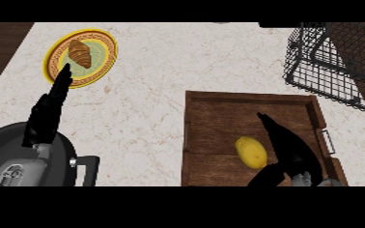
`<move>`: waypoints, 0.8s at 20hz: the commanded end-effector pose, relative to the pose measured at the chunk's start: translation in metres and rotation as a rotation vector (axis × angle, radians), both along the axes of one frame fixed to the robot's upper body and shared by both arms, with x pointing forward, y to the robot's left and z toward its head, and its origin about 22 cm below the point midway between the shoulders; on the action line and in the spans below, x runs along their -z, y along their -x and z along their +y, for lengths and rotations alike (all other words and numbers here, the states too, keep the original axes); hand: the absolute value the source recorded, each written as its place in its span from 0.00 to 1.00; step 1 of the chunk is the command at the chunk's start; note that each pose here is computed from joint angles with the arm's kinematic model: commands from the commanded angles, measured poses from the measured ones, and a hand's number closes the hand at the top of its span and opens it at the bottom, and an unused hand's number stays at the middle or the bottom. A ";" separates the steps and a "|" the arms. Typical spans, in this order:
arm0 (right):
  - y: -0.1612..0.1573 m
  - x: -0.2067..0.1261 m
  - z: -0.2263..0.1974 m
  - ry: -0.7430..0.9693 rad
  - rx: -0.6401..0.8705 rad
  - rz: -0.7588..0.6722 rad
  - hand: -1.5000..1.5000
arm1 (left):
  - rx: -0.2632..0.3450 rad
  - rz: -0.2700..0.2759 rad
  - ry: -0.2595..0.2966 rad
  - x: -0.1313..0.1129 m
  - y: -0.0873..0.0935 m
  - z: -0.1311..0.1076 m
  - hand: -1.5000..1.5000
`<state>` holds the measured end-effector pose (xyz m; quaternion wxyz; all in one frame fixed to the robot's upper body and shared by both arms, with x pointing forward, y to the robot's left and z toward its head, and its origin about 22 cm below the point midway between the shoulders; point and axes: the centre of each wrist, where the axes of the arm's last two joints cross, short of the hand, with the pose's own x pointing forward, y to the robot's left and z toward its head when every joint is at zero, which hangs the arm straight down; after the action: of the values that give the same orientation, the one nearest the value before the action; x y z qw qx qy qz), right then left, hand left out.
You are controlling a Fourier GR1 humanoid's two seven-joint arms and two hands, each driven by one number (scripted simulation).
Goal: Pick the lemon from the tray and place it in the tiered basket
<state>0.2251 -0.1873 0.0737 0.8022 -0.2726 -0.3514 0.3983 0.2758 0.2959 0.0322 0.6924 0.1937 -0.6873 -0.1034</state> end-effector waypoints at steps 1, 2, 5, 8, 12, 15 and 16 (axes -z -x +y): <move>-0.011 0.009 -0.003 0.029 0.047 0.055 0.00 | -0.006 0.001 -0.002 0.012 -0.015 0.005 0.50; -0.008 0.016 -0.011 0.040 0.045 0.071 0.00 | -0.002 -0.002 -0.012 0.002 -0.018 -0.006 0.50; -0.011 0.002 -0.016 0.011 0.055 0.073 0.00 | -0.001 -0.006 0.003 0.002 -0.010 0.005 0.50; -0.020 0.033 0.023 0.026 0.028 0.101 0.00 | -0.007 -0.001 0.012 0.000 0.004 0.003 0.50; -0.030 0.041 0.013 -0.016 0.020 0.127 0.00 | -0.001 -0.009 -0.010 0.001 0.000 -0.003 0.50; -0.027 0.047 0.010 -0.015 0.021 0.153 0.00 | -0.009 -0.013 -0.013 0.002 -0.004 0.013 0.50; -0.018 0.040 0.014 -0.029 -0.008 0.185 1.00 | -0.009 0.010 -0.005 -0.007 -0.007 0.011 0.50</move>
<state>0.2472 -0.1773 0.0352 0.8261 -0.2395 -0.3197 0.3975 0.2790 0.2992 0.0327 0.6917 0.1945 -0.6876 -0.1045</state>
